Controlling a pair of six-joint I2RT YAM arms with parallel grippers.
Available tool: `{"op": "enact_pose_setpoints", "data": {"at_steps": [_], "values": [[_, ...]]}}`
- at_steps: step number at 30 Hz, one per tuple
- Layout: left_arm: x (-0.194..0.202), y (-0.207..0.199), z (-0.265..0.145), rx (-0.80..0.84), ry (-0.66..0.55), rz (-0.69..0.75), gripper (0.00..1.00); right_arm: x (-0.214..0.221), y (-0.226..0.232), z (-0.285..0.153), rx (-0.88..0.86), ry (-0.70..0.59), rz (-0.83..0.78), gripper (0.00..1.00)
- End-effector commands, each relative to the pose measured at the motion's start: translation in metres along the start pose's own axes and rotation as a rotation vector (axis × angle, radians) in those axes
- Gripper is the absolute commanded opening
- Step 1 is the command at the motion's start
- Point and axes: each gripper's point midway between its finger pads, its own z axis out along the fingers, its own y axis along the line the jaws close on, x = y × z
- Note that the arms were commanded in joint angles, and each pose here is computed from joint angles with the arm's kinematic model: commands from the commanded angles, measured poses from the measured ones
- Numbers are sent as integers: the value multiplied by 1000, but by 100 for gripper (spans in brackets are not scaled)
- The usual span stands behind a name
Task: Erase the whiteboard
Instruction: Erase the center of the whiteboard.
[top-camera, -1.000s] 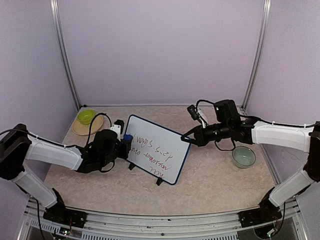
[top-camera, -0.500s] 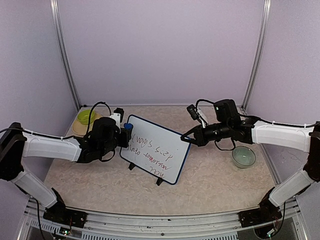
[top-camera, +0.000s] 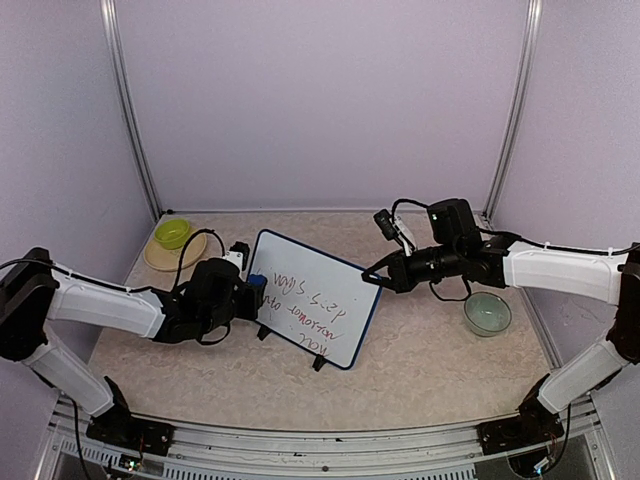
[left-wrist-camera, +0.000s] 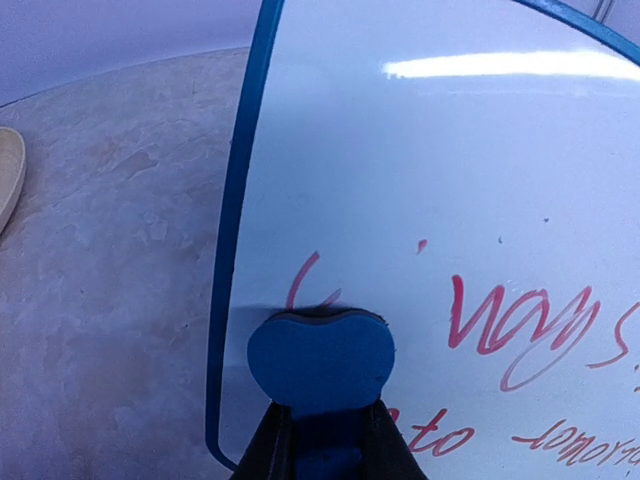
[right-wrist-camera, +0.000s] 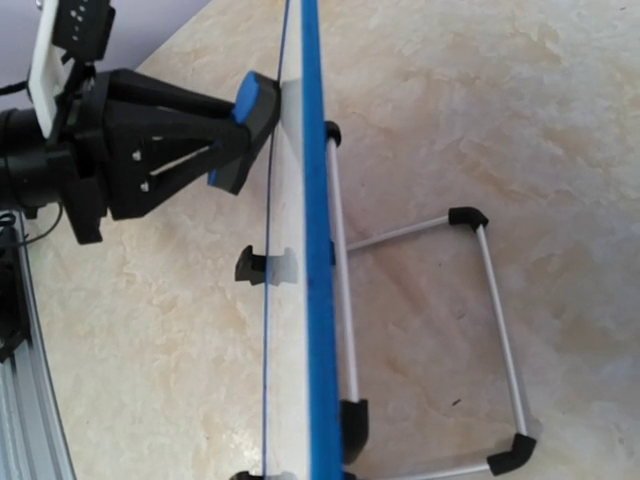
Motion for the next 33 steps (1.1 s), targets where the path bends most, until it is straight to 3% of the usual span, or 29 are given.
{"op": "enact_pose_setpoints", "data": {"at_steps": [1, 7, 16, 21, 26, 33], "values": [[50, 25, 5, -95, 149, -9, 16, 12, 1, 2, -3, 55, -33, 0], [37, 20, 10, -83, 127, -14, 16, 10, 2, 1, -1, 56, -32, 0], [-54, 13, 7, -36, -63, -24, 17, 8, 1, 1, 1, 57, -34, 0], [-76, 6, 8, -10, -100, -28, 17, 7, 2, 1, 1, 59, -37, 0], [-61, 3, 8, 27, -71, -43, 17, 7, 1, 1, 5, 60, -37, 0], [-8, 12, 5, 21, 30, -66, 17, 10, 0, 3, 3, 64, -35, 0]]}}
